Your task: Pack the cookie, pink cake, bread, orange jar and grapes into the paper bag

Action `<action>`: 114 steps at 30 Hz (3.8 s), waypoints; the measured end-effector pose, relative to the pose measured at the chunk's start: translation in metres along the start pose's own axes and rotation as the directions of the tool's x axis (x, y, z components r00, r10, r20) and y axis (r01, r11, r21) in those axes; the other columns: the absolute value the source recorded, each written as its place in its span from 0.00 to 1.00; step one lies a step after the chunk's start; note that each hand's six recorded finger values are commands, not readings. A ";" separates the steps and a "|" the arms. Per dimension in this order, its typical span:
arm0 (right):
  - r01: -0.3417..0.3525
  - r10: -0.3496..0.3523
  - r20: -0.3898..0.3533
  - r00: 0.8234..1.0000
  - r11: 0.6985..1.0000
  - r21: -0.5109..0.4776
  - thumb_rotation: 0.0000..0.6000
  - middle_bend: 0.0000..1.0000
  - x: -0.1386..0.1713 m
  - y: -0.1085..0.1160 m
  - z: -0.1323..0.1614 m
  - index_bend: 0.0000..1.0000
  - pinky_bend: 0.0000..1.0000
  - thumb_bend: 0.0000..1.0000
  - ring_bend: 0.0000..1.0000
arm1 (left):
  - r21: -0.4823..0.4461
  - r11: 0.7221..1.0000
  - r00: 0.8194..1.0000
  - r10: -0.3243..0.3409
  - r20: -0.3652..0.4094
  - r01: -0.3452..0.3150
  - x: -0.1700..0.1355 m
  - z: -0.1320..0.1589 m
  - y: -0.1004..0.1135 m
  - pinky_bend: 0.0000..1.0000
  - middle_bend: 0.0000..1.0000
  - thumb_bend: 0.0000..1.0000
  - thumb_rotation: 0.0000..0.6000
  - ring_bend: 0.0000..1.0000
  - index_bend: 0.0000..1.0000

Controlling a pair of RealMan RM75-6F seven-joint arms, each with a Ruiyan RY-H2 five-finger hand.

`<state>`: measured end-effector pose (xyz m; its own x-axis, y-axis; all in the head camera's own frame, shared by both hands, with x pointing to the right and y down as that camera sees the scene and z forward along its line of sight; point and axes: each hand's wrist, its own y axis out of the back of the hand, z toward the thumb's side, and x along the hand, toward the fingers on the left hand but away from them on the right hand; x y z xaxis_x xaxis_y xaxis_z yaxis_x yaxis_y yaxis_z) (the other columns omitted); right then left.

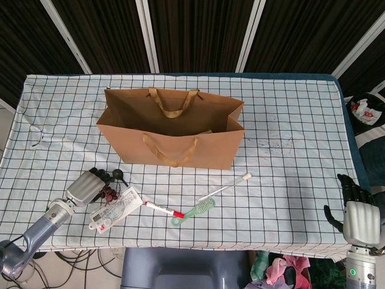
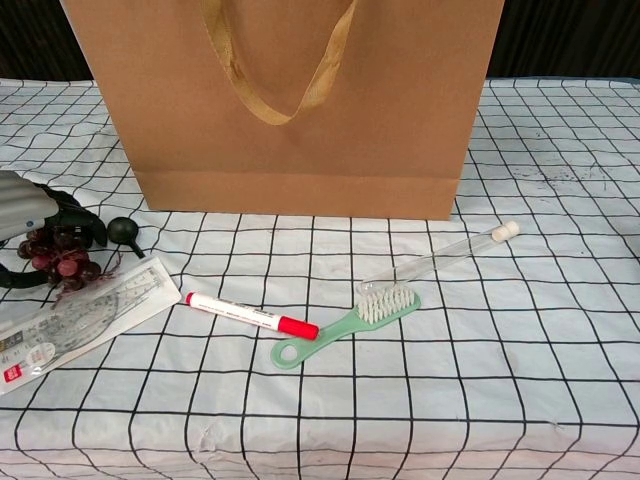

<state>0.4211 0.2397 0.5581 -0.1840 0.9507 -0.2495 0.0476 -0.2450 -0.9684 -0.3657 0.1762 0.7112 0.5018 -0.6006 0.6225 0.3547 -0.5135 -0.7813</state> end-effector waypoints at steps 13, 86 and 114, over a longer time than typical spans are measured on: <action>-0.007 0.007 0.002 1.000 1.000 -0.001 1.00 0.15 0.000 -0.001 0.000 0.14 0.23 0.25 0.21 | -0.015 0.998 0.998 0.068 -0.014 -0.068 -0.002 -0.005 0.004 0.56 0.60 0.45 1.00 0.46 0.52; -0.008 0.007 0.039 0.999 1.000 0.023 1.00 0.15 -0.004 -0.008 -0.006 0.14 0.23 0.25 0.21 | 0.126 0.863 0.852 0.503 -0.148 -0.488 0.116 0.067 0.365 0.22 0.18 0.04 1.00 0.00 0.23; -0.033 0.035 -0.028 0.999 0.997 0.064 1.00 0.13 -0.004 -0.002 -0.006 0.14 0.23 0.19 0.18 | 0.048 0.938 0.887 0.340 -0.312 -0.342 -0.059 -0.006 0.244 0.12 0.07 0.07 1.00 0.00 0.09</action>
<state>0.4277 0.2374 0.5606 -0.1541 0.9466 -0.2832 -0.0094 -0.2880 -0.9576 -0.3137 0.0823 0.4837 0.3198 -0.8984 0.3009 0.1986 -0.2470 -0.9485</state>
